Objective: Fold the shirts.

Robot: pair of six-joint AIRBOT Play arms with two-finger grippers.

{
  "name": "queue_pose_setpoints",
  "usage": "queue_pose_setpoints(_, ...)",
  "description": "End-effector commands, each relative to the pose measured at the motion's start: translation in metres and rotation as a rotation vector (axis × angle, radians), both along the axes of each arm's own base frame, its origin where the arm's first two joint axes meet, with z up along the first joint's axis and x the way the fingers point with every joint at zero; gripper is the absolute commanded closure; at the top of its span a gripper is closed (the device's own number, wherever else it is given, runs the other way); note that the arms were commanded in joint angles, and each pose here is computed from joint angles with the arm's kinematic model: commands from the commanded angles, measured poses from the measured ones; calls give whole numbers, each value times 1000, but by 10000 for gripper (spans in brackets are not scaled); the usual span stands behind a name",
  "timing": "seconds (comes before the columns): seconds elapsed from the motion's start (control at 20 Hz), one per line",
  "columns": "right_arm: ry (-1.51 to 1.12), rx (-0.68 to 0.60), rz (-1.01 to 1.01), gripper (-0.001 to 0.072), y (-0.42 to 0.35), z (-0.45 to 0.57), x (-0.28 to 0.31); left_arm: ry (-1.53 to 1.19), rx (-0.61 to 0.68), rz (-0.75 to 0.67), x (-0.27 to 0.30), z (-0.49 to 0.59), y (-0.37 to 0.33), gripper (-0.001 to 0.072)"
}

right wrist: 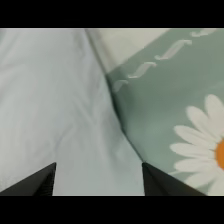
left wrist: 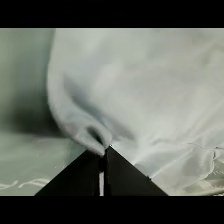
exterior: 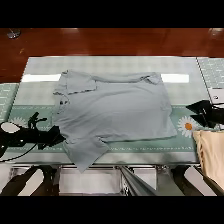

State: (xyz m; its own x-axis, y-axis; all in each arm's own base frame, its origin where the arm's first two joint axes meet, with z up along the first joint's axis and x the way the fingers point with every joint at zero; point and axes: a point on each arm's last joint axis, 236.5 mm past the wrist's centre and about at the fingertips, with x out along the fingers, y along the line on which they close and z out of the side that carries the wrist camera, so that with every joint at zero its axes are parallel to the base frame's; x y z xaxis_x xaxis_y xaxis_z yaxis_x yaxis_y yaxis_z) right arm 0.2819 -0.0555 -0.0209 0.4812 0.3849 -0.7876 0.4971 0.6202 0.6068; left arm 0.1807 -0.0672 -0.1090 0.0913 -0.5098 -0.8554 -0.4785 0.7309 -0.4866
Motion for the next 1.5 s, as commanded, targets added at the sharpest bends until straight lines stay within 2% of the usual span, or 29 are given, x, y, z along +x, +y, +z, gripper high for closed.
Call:
queue_pose_setpoints(0.0, 263, -71, -35, 93, -23, -38, -60, -81, -56, 34, 21, 10, -12, 686)
queue_pose_setpoints(0.1, 314, -34, -24, 93, -9, -54, -76, -116, -85, 71, 33, 17, -15, 686)
queue_pose_setpoints(0.2, 337, 0, -31, 93, 2, -67, -85, -135, -92, 49, 34, 19, -18, 686)
queue_pose_setpoints(0.35, 296, 43, -22, 93, 15, -64, -76, -143, -85, 54, 36, 18, -16, 685)
queue_pose_setpoints(0.65, 297, -25, 134, 93, 37, -69, -69, -148, -79, 58, 38, 18, -15, 686)
queue_pose_setpoints(0.95, 368, 66, 215, 93, 65, -81, -75, -151, -77, 60, 39, 18, -14, 685)
queue_pose_setpoints(1.15, 289, 99, 190, 113, 75, -84, -47, -154, -72, 64, 40, 17, -13, 686)
queue_pose_setpoints(1.2, 271, 113, 193, 235, 77, -83, -41, -155, -72, 64, 40, 17, -13, 685)
queue_pose_setpoints(1.25, 242, 131, 211, 439, 80, -79, -34, -156, -72, 64, 40, 17, -13, 685)
queue_pose_setpoints(1.3, 185, 140, 262, 681, 85, -71, -27, -156, -72, 64, 40, 17, -13, 685)
queue_pose_setpoints(1.45, 51, 139, 297, 682, 80, -30, 12, -235, -50, 55, 61, 31, -5, 685)
